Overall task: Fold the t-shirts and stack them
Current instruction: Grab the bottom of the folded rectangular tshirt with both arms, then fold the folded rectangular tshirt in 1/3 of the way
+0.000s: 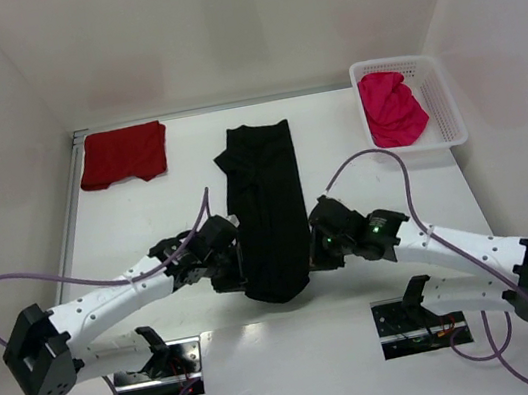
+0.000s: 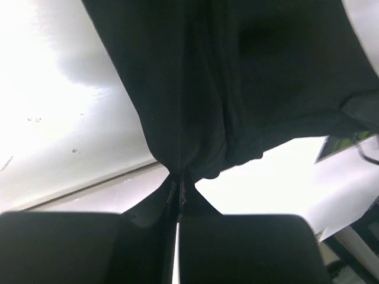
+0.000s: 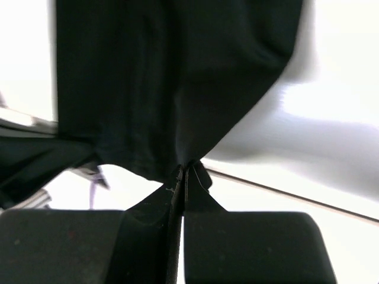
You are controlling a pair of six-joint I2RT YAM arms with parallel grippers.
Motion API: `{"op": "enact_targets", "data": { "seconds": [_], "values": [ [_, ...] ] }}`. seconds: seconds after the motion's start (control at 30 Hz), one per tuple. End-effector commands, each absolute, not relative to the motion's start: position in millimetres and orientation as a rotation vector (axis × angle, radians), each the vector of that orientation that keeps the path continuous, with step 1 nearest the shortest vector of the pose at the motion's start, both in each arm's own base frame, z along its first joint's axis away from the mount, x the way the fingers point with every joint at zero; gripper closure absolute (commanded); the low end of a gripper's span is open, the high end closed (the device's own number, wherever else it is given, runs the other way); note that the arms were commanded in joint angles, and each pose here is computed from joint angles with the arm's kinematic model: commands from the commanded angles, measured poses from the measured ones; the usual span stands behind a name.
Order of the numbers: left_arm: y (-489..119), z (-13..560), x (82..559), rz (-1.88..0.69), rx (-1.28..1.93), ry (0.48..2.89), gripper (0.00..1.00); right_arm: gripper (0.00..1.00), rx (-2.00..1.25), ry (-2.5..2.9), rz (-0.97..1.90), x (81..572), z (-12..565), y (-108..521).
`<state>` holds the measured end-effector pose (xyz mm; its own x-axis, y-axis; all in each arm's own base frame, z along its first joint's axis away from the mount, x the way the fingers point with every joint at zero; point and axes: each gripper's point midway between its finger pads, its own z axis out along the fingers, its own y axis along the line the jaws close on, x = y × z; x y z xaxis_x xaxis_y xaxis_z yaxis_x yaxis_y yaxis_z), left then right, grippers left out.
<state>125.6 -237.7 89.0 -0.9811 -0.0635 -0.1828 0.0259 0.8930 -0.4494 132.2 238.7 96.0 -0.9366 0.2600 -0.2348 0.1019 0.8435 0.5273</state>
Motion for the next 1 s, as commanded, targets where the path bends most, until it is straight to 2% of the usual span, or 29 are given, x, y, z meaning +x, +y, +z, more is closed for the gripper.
{"op": "enact_targets", "data": {
  "seconds": [0.0,0.23,0.4,0.5,0.97],
  "values": [
    [-237,124,142,-0.656,-0.023,2.770,1.00,1.00,0.217,2.599,0.829,150,146,253],
    [-230,153,208,-0.592,-0.063,2.621,1.00,1.00,0.281,2.445,0.743,225,170,234],
    [-208,141,267,-0.481,-0.082,2.613,1.00,1.00,0.276,2.422,0.674,271,165,230],
    [-208,140,303,-0.511,-0.074,2.578,1.00,1.00,0.275,2.384,0.672,298,166,228],
    [-208,95,381,-0.578,-0.008,2.636,1.00,1.00,0.273,2.384,0.583,396,129,228]
  ]
}}
